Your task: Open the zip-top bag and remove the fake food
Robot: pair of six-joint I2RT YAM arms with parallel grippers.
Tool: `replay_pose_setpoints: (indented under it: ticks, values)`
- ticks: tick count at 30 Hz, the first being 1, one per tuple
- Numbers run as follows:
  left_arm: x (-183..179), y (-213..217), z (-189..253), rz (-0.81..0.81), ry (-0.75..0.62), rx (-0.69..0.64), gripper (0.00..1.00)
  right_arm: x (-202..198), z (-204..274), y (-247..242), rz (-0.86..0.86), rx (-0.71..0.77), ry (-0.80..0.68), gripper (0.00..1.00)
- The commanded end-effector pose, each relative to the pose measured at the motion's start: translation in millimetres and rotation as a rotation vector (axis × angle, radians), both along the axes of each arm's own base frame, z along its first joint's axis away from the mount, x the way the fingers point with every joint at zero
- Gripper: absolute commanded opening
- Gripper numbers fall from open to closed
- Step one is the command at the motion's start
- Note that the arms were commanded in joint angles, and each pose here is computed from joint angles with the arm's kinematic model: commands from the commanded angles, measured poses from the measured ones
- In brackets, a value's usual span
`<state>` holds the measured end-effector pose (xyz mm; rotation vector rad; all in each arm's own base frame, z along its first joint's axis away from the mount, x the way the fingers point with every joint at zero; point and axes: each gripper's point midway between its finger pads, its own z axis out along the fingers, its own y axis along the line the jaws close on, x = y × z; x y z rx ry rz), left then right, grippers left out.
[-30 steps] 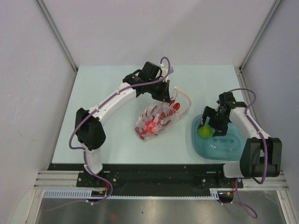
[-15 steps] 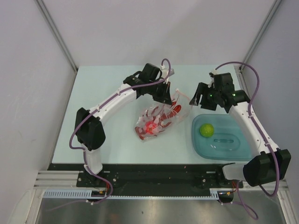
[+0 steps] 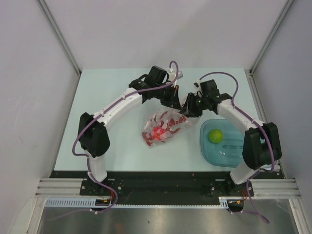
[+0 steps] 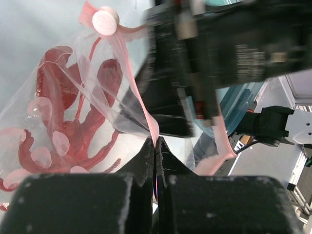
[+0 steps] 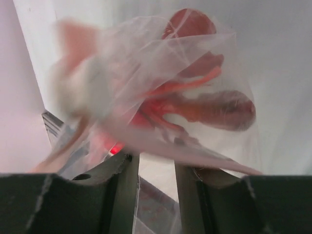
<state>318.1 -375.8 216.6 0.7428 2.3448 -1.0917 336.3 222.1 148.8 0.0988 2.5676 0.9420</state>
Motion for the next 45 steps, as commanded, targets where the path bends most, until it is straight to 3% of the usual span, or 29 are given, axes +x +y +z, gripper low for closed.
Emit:
replay_pose_setpoints:
  ticks: [1, 4, 5, 8, 11, 14, 16, 19, 22, 27, 34, 45]
  values:
    - [0.1, -9.8, 38.0, -0.031, -0.078, -0.095, 0.00, 2.3, -12.5, 19.9, 0.046, 0.094, 0.037, 0.38]
    - [2.6, -11.0, 32.5, -0.022, -0.066, -0.087, 0.03, -1.1, -28.1, 28.2, 0.065, 0.127, 0.084, 0.38]
    - [3.6, -10.9, 30.2, -0.019, -0.063, -0.081, 0.15, -1.2, -29.7, 31.1, 0.073, 0.137, 0.083, 0.39]
    - [6.9, -5.2, 32.7, -0.008, -0.098, -0.057, 0.32, -3.4, -42.3, 32.5, 0.078, 0.142, 0.114, 0.39]
    - [11.7, 15.1, 37.9, 0.029, -0.164, 0.002, 0.45, -5.0, -53.1, 33.2, 0.082, 0.147, 0.138, 0.39]
    - [11.7, 48.8, 30.7, 0.100, -0.186, 0.082, 0.51, -8.2, -60.4, 35.8, 0.088, 0.167, 0.165, 0.40]
    - [4.7, 73.7, 6.0, 0.133, -0.133, 0.138, 0.48, -10.4, -61.7, 38.4, 0.098, 0.183, 0.175, 0.40]
    - [-19.4, 103.4, -26.8, 0.155, -0.037, 0.200, 0.28, -13.5, -64.7, 40.8, 0.112, 0.199, 0.186, 0.41]
    - [-47.7, 118.4, -58.3, 0.131, 0.035, 0.242, 0.18, -16.2, -64.4, 43.0, 0.128, 0.218, 0.196, 0.43]
    - [-72.3, 127.2, -101.2, 0.093, 0.146, 0.294, 0.14, -23.0, -64.1, 48.4, 0.170, 0.253, 0.211, 0.48]
    - [-89.1, 129.7, -123.7, 0.042, 0.235, 0.336, 0.12, -29.9, -64.4, 52.9, 0.207, 0.256, 0.230, 0.54]
    - [-89.7, 107.0, -159.7, 0.004, 0.313, 0.309, 0.13, -48.3, -70.8, 55.4, 0.279, 0.235, 0.272, 0.68]
